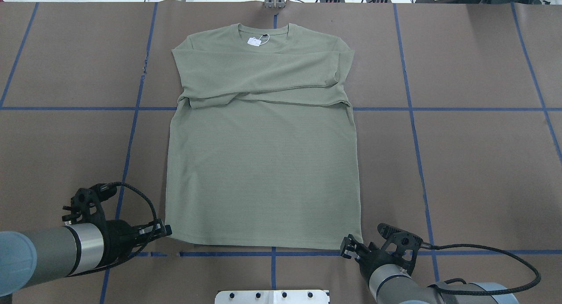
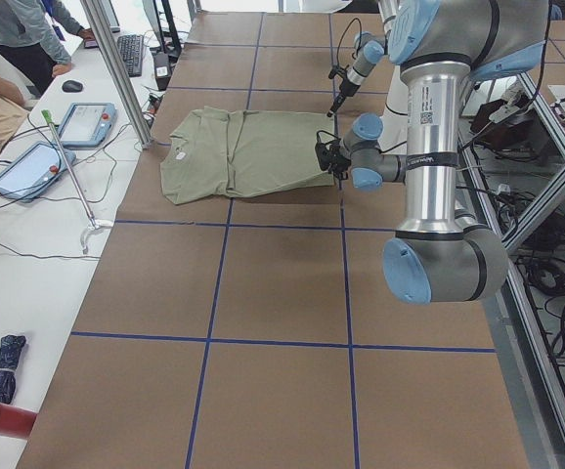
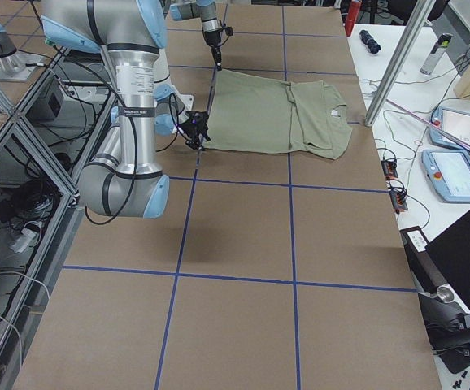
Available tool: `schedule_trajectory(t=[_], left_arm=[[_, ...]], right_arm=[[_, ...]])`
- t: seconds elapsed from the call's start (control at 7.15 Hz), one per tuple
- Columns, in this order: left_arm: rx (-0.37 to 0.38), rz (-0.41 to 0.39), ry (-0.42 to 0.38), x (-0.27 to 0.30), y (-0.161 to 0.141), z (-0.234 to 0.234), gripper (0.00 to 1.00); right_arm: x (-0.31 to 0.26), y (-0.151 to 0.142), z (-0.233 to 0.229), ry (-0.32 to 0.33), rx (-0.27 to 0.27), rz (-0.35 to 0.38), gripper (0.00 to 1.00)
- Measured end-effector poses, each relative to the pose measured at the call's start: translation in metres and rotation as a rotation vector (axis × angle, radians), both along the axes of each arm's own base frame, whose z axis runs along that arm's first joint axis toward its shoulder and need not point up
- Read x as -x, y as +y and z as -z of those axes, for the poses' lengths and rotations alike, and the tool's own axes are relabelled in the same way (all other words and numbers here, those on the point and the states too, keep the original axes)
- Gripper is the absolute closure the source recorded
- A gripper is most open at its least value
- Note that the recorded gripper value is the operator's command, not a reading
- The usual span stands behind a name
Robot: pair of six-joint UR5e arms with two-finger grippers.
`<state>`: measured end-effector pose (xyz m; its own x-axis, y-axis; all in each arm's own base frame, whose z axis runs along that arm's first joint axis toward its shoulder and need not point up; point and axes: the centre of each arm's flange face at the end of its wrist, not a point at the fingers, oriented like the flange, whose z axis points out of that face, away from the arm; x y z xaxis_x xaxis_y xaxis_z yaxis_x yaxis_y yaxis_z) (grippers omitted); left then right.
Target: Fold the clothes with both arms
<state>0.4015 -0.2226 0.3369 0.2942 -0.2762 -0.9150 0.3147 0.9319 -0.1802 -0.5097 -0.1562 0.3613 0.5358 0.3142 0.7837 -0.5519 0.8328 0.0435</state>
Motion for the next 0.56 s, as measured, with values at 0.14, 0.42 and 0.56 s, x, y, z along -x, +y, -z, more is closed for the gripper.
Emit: schedule_trajectory(t=[0.14, 0.42, 0.56], left_arm=[[0.0, 0.0, 0.0, 0.0, 0.0001, 0.0001, 1.0], [0.0, 0.0, 0.003, 0.0002, 0.0002, 0.0013, 1.0], [-0.001, 0.0, 0.004, 0.0006, 0.0003, 0.002, 1.0]], right_arm=[[0.0, 0.0006, 0.0022, -0.005, 0.0, 0.001, 0.76], [0.0012, 0.0029, 0.0055, -0.012, 0.001, 0.005, 0.96], [0.0016, 0.0039, 0.0061, -0.013, 0.002, 0.007, 1.0]])
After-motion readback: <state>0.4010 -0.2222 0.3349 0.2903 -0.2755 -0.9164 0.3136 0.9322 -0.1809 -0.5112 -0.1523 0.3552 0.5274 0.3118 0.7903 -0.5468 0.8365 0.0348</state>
